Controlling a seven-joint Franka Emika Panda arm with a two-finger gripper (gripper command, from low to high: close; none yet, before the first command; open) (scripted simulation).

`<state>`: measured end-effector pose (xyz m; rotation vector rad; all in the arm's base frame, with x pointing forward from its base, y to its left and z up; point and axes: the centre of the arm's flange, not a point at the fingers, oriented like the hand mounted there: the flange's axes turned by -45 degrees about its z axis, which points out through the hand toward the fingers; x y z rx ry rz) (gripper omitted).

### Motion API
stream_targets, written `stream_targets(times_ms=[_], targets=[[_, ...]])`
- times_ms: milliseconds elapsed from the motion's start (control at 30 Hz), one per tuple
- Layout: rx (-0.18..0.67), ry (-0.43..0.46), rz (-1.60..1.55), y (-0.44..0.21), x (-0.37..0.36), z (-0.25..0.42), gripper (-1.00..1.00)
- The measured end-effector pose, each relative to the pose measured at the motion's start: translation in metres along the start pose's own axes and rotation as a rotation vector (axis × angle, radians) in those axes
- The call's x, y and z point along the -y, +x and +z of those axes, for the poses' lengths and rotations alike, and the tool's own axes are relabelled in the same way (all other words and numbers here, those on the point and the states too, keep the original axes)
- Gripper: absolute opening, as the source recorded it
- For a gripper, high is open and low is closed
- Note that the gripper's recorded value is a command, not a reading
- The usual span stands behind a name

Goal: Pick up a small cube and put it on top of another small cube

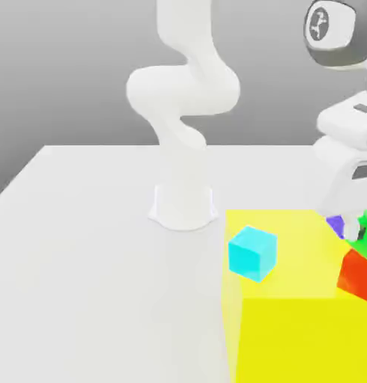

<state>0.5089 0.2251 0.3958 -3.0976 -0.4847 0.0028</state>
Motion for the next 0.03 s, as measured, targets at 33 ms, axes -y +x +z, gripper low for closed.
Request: stream_targets(times_ms=[33], targets=[[0.0,0.0,0.0,0.0,0.0,0.0,1.0]])
